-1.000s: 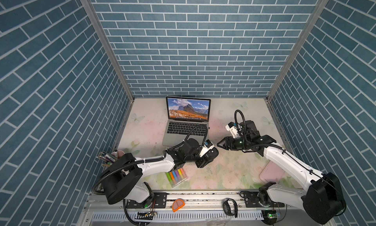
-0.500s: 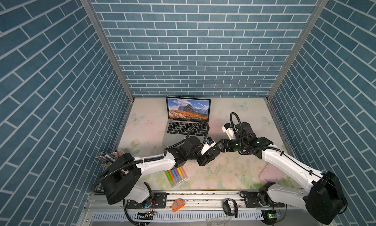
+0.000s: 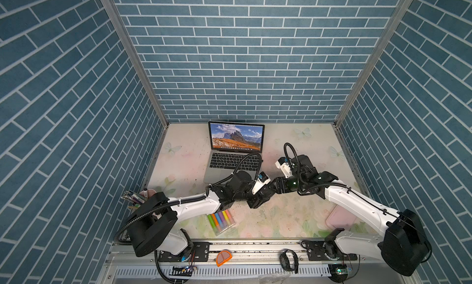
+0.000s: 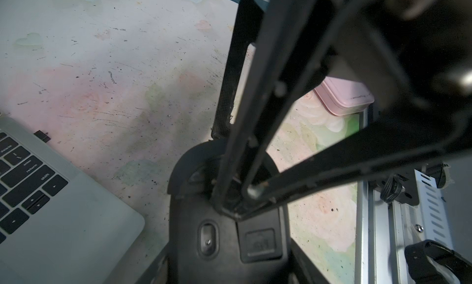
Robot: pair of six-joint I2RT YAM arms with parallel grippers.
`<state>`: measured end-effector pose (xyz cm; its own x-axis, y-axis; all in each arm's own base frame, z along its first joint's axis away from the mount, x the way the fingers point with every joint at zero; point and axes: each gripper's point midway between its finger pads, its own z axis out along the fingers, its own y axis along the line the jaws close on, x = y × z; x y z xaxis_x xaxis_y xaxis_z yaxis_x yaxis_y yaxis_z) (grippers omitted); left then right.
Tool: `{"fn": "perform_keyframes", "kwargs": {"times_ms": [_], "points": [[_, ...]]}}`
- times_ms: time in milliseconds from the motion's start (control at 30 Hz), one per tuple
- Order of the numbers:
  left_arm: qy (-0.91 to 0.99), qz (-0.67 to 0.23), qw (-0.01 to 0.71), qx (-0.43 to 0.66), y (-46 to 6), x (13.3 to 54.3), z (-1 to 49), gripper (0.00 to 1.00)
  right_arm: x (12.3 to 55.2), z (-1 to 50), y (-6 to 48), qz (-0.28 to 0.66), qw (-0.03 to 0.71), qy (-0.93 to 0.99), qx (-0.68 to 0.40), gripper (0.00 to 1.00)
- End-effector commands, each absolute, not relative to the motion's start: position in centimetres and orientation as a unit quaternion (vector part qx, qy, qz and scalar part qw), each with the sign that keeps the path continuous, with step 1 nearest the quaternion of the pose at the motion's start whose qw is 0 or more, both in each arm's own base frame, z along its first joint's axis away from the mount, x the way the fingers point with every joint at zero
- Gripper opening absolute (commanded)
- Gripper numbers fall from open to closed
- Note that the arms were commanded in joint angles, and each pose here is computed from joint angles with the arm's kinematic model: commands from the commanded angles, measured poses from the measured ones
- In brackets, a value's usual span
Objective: Insert the wireless mouse receiver into the laptop
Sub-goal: Close the lid on the mouse.
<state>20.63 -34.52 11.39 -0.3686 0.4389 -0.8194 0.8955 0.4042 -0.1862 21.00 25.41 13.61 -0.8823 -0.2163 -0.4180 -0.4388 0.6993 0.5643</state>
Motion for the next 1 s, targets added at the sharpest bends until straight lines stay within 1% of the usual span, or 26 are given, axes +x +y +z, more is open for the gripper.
{"fn": "perform_keyframes", "kwargs": {"times_ms": [0, 167, 500, 700, 967], "points": [[0.753, -0.339, 0.37, 0.426, -34.9, 21.3, 13.4, 0.0, 21.1, 14.1, 25.8, 0.33, 0.167, 0.906, -0.207, 0.61], [0.752, -0.34, 0.373, 0.424, -35.0, 21.4, 13.5, 0.0, 21.2, 13.8, 25.7, 0.313, 0.167, 0.91, -0.213, 0.57], [0.751, -0.342, 0.378, 0.42, -34.9, 21.7, 13.8, 0.0, 21.4, 13.8, 25.4, 0.303, 0.175, 0.913, -0.212, 0.53], [0.749, -0.344, 0.381, 0.418, -35.0, 21.8, 14.0, 0.0, 21.5, 14.0, 25.3, 0.302, 0.18, 0.912, -0.21, 0.53], [0.744, -0.349, 0.394, 0.412, -35.0, 22.0, 14.7, 0.0, 21.2, 13.7, 25.9, 0.32, 0.165, 0.911, -0.199, 0.54]]}}
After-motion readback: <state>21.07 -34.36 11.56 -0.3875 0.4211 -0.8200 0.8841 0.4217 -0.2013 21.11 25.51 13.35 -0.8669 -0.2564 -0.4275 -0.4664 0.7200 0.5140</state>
